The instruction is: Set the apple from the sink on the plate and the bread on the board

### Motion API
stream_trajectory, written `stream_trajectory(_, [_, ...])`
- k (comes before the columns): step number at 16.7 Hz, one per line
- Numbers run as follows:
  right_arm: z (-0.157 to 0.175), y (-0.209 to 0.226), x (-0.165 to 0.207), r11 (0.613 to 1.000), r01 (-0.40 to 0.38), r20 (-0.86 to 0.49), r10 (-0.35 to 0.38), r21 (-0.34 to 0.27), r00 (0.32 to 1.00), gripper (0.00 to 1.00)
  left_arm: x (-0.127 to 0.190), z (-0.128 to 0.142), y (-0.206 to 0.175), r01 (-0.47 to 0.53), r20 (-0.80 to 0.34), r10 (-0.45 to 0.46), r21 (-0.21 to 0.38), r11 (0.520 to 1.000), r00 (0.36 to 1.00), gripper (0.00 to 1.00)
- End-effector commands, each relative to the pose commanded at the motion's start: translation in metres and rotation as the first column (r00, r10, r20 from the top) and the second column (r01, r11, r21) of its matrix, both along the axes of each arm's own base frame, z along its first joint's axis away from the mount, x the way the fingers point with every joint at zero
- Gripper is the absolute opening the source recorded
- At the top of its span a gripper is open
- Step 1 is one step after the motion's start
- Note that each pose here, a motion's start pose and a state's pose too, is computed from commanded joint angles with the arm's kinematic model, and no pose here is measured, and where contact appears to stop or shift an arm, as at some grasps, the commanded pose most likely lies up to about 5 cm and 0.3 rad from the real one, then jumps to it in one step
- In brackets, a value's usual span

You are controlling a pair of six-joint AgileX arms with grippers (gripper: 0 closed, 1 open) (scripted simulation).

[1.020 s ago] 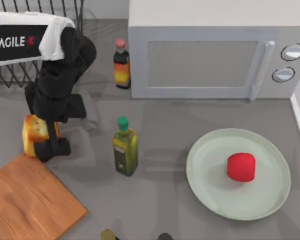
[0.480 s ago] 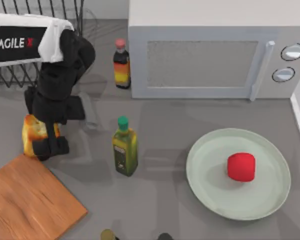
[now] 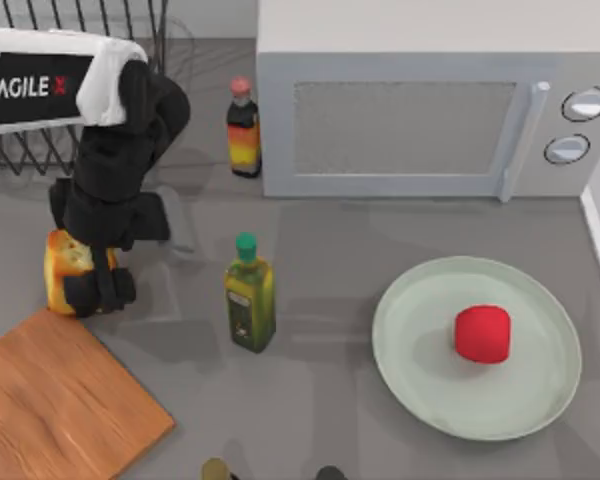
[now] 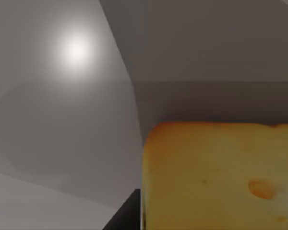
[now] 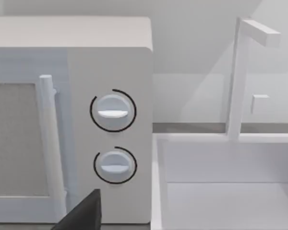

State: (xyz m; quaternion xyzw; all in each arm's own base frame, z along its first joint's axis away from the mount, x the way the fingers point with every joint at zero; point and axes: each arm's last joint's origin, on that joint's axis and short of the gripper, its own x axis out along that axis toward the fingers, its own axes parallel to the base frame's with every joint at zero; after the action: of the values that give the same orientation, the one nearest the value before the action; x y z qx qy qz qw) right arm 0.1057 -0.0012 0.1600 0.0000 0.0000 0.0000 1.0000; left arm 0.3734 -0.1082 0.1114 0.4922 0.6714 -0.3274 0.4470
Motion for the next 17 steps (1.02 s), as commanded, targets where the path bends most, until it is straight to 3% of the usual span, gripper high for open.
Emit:
stream_trajectory(2, [0.000, 0.000, 0.000, 1.000, 0.000, 0.000, 0.000, 0.000, 1.000, 1.00, 0.000, 0.000, 0.000, 0.000, 0.000, 0.000, 0.000, 1.000, 1.000, 0.00])
stream_trajectory(12, [0.000, 0.000, 0.000, 1.000, 0.000, 0.000, 0.000, 0.000, 1.000, 1.00, 0.000, 0.004, -0.001, 0.005, -0.001, -0.005, 0.003, 1.000, 1.000, 0.00])
stream_trajectory(17, [0.000, 0.000, 0.000, 1.000, 0.000, 0.000, 0.000, 0.000, 1.000, 1.00, 0.004, 0.053, 0.000, -0.004, -0.006, 0.004, 0.013, 1.000, 1.000, 0.00])
